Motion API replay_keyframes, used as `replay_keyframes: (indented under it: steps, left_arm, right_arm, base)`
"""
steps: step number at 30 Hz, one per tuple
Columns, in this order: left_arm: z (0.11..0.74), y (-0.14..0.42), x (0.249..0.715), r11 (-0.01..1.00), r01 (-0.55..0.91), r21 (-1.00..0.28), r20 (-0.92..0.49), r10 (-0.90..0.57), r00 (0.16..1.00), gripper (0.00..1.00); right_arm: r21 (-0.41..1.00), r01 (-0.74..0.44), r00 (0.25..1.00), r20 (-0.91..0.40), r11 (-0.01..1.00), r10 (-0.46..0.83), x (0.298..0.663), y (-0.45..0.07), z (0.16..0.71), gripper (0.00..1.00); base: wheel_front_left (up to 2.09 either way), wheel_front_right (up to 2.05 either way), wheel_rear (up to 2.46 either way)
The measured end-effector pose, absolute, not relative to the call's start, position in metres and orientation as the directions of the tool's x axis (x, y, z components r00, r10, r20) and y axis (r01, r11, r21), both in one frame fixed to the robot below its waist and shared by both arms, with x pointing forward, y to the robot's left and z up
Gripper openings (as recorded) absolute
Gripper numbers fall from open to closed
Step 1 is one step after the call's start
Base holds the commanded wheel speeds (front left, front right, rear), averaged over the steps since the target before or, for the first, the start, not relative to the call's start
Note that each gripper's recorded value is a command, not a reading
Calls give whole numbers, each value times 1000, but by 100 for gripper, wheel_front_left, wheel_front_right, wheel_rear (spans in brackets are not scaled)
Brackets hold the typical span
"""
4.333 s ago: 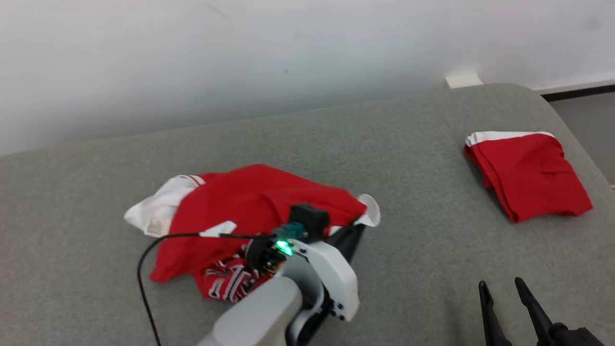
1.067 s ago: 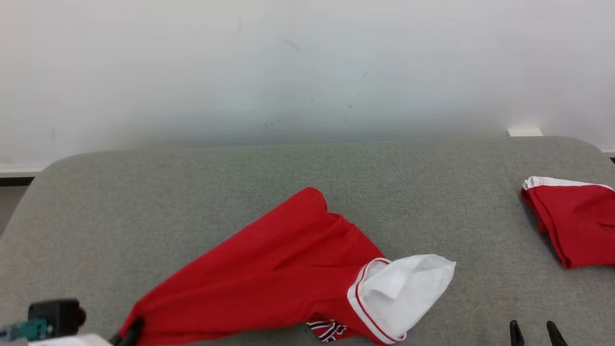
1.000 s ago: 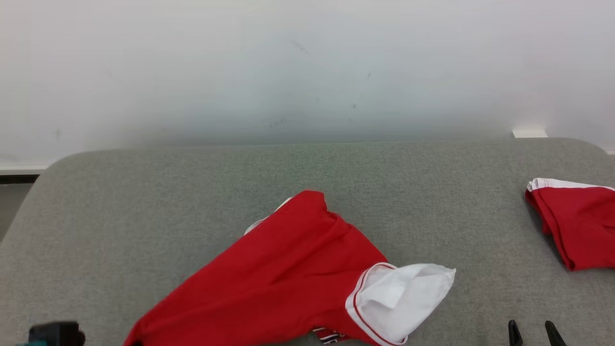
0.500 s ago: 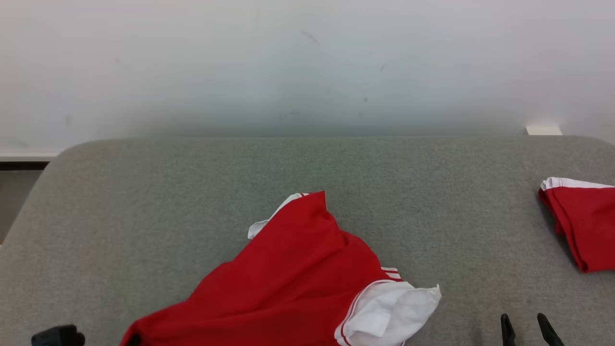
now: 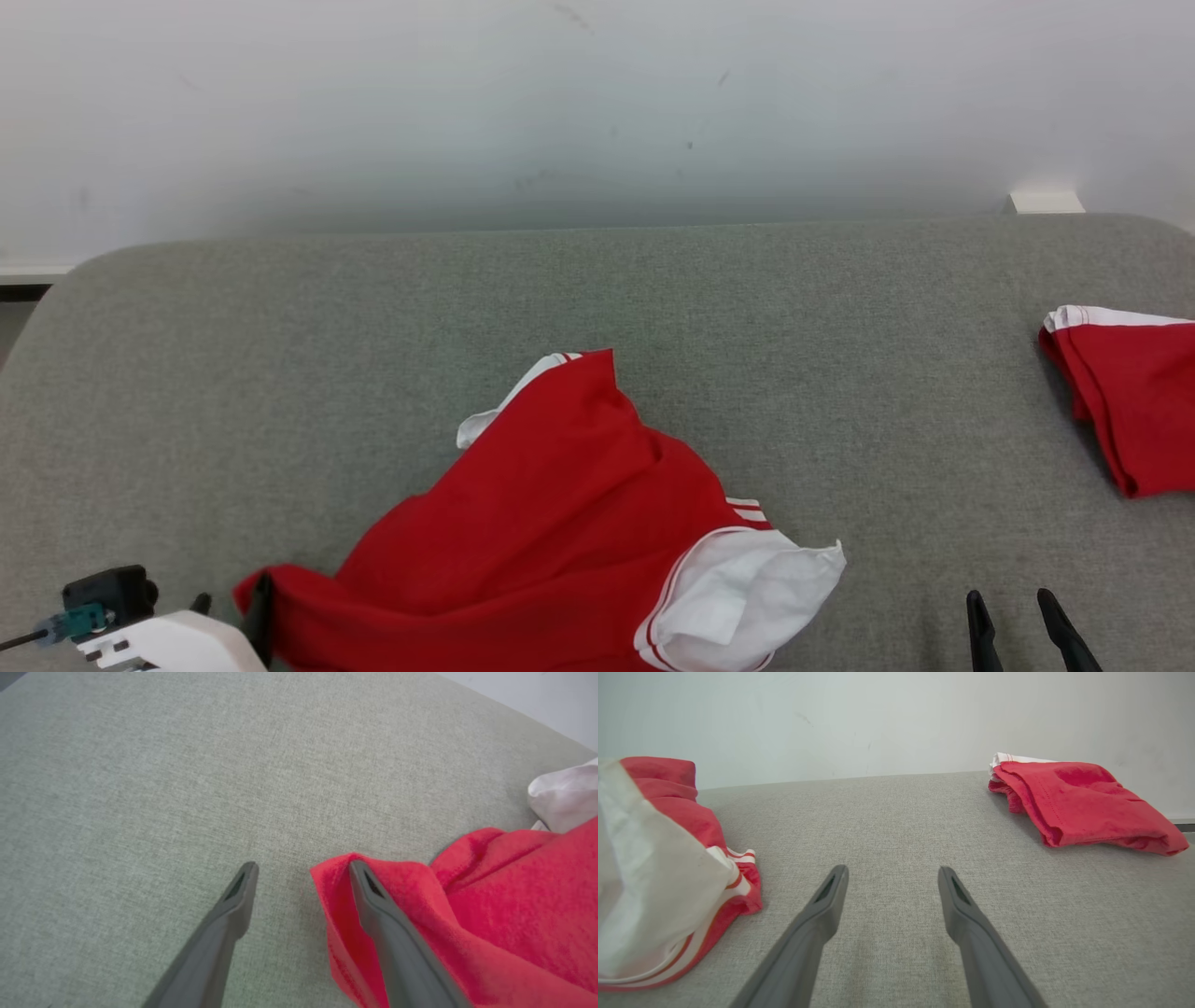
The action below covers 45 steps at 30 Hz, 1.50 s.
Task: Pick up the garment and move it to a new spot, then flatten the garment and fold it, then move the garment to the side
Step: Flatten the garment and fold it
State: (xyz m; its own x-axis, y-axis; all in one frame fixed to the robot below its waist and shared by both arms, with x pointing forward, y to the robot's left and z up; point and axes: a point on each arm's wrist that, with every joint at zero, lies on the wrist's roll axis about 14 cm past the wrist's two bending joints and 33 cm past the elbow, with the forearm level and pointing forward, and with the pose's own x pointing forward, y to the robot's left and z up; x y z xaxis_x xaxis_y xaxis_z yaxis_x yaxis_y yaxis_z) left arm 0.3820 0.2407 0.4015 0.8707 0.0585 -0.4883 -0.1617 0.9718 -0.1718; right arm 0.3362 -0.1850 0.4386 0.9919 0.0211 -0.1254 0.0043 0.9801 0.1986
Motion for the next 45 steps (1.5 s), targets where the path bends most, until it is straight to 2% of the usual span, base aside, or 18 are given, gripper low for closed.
replay_keyframes:
  steps: [9, 16, 21, 27, 35, 45]
  left_arm:
    - [413, 262, 361, 951, -230, -207, -458, 113, 882, 100]
    - [458, 253, 351, 919, -230, -322, -355, 108, 929, 100]
    - [452, 219, 334, 905, -192, -379, -384, 35, 923, 100]
    - [421, 194, 308, 892, -209, -401, -493, -18, 870, 100]
    - [395, 181, 296, 875, -248, -417, -564, -35, 825, 100]
    - [387, 183, 302, 846, -279, -453, -560, -27, 828, 100]
  right_arm:
    - [199, 6, 993, -119, 980, 18, 334, -187, 441, 100]
    - [200, -31, 994, -93, 979, 50, 336, -177, 448, 100]
    - [201, -40, 994, -93, 979, 59, 336, -174, 448, 100]
    - [202, -20, 994, -101, 979, 41, 332, -179, 446, 100]
    - [202, -4, 994, -105, 979, 25, 328, -183, 445, 100]
    - [201, 2, 995, -103, 980, 19, 327, -185, 445, 100]
  base:
    - [0, 0, 0]
    - [0, 0, 0]
    - [0, 0, 0]
    - [0, 0, 0]
    - [0, 0, 0]
    - [0, 0, 0]
